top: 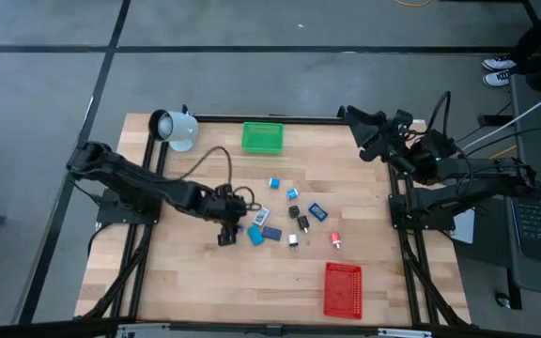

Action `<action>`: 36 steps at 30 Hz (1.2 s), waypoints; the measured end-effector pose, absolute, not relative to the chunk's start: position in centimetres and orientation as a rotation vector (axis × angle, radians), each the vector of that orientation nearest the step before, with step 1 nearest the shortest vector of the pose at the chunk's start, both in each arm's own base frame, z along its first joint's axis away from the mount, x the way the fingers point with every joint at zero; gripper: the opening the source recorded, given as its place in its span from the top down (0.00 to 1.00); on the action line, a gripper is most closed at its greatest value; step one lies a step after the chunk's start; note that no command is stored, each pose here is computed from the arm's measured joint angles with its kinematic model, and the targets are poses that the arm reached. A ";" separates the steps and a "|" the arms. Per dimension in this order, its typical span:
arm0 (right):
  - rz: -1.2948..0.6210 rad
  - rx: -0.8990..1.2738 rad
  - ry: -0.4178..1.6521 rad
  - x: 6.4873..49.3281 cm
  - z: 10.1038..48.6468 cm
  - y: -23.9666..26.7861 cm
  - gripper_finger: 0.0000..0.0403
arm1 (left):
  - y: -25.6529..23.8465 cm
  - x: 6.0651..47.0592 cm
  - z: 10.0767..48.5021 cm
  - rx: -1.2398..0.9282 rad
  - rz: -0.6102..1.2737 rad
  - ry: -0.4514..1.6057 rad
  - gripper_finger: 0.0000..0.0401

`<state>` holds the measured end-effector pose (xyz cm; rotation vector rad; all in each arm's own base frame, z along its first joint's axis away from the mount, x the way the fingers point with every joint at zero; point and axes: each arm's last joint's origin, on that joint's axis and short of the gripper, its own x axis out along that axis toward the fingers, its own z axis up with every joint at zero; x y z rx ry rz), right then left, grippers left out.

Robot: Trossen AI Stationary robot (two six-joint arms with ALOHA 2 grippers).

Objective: Pick & Place Office items
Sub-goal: Put the dark blue charger adapter into the green bin

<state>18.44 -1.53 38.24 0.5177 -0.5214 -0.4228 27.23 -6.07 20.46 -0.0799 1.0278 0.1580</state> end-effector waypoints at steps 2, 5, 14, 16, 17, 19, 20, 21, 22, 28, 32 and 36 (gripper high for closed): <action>-0.397 0.525 -0.513 18.5 38.2 -1.5 0.38 | -6.6 27.4 19.5 -0.055 0.142 1.070 0.35; -0.383 0.524 -0.511 18.5 38.2 -1.4 0.38 | -7.1 27.6 18.5 -0.040 0.134 1.108 0.35; -0.369 0.545 -0.500 18.6 38.1 -1.4 0.38 | -7.2 28.2 16.1 -0.019 0.155 1.193 0.35; -0.363 0.547 -0.498 18.6 38.1 -1.3 0.38 | -7.2 28.4 15.3 -0.016 0.159 1.223 0.35; -0.361 0.547 -0.498 18.6 38.1 -1.2 0.38 | -7.1 28.4 15.0 -0.015 0.163 1.229 0.35; -0.359 0.548 -0.497 18.6 38.1 -1.2 0.38 | -7.1 28.6 14.6 -0.010 0.175 1.233 0.35; -0.359 0.548 -0.497 18.6 38.1 -1.2 0.38 | -7.0 28.7 14.5 -0.013 0.181 1.233 0.35; -0.359 0.548 -0.497 18.6 38.1 -1.2 0.38 | -6.9 28.9 14.3 -0.017 0.187 1.231 0.35; -0.359 0.548 -0.497 18.6 38.1 -1.2 0.38 | -6.8 29.0 14.2 -0.019 0.191 1.230 0.35; -0.359 0.549 -0.498 18.6 38.1 -1.2 0.38 | -6.4 29.5 13.7 -0.053 0.215 1.214 0.43; -0.362 0.548 -0.498 18.6 38.1 -1.2 0.38 | -6.1 29.7 13.7 -0.091 0.192 1.212 0.56; -0.369 0.546 -0.499 18.6 38.1 -1.2 0.38 | -5.4 29.9 13.7 -0.191 0.175 1.223 0.69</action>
